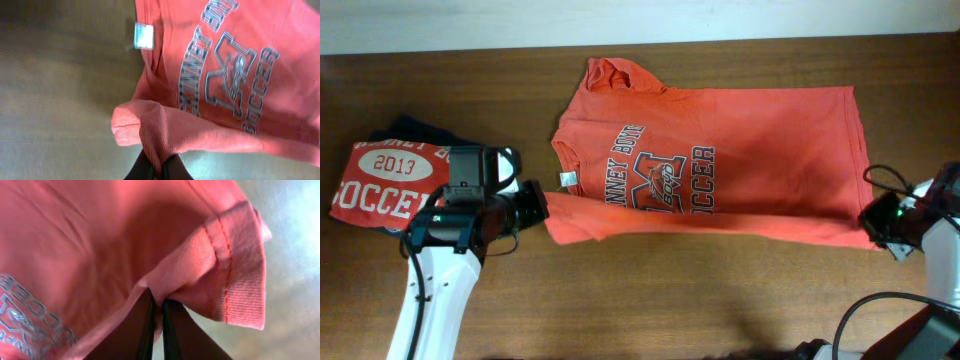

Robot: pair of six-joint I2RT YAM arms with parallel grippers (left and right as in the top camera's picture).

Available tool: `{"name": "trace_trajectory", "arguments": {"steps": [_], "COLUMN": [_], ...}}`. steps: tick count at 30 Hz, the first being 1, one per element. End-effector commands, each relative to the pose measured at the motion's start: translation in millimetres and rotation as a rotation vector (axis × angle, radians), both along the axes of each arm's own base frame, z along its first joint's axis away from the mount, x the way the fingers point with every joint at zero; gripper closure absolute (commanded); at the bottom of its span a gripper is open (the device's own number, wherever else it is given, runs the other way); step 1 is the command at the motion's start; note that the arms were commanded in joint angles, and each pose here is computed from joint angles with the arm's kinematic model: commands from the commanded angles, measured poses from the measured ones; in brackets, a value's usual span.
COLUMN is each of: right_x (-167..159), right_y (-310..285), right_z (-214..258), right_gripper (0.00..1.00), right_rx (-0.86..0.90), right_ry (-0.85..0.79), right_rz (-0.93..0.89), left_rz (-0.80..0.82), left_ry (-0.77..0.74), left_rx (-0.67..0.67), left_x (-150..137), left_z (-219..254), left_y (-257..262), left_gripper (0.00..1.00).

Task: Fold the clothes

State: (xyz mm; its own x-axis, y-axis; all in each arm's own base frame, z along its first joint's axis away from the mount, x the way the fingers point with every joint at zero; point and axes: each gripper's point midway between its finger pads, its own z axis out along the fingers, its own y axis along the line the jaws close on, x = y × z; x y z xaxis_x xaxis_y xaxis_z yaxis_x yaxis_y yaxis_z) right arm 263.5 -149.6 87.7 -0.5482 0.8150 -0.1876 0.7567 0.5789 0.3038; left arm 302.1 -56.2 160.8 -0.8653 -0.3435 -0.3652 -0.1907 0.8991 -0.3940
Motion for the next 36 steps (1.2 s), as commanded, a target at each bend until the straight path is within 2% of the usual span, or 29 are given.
{"name": "trace_trajectory", "arguments": {"steps": [1,10,15,16,17,18,19,21,28,32,36], "right_x": [31.8,90.1,109.0,110.3,111.8,113.0,113.3,113.5,110.8,99.5,81.2], "right_y": [2.8,9.7,4.9,4.1,3.3,2.9,3.3,5.2,21.4,29.6,43.6], "right_z": [5.7,1.4,14.4,15.5,16.7,17.7,18.6,20.4,33.9,29.8,19.2], "right_gripper": [0.91,0.91,0.91,0.87,0.75,0.44,0.37,0.35,0.33,0.33,0.33], "right_rx": [0.013,-0.027,-0.067,-0.072,-0.077,-0.080,-0.074,-0.055,0.061,0.102,0.160], "right_ry": [-0.102,-0.252,-0.343,-0.349,-0.357,-0.363,-0.369,-0.382,-0.445,-0.394,-0.315], "right_rz": [0.037,0.138,0.158,0.159,0.160,0.161,0.163,0.168,0.207,0.206,0.232], "left_rz": [-0.020,-0.134,-0.149,-0.151,-0.151,-0.152,-0.152,-0.149,-0.232,-0.329,-0.359], "left_ry": [-0.059,-0.114,-0.162,-0.173,-0.180,-0.196,-0.201,-0.210,-0.195,-0.144,-0.101], "left_rx": [0.062,0.088,0.068,0.066,0.066,0.069,0.069,0.070,0.118,0.151,0.143], "left_x": [17.4,67.1,91.5,95.0,97.3,100.5,101.6,104.2,100.0,83.5,72.7], "left_z": [3.8,-29.7,-40.0,-40.3,-40.4,-38.7,-36.9,-31.3,7.8,6.0,-0.3], "left_y": [6.9,-1.7,-7.1,-7.9,-7.9,-7.9,-7.8,-6.9,-7.3,-16.6,-26.6], "left_gripper": [1.00,1.00,0.95,0.91,0.80,0.52,0.43,0.36,0.34,0.34,0.32]}}
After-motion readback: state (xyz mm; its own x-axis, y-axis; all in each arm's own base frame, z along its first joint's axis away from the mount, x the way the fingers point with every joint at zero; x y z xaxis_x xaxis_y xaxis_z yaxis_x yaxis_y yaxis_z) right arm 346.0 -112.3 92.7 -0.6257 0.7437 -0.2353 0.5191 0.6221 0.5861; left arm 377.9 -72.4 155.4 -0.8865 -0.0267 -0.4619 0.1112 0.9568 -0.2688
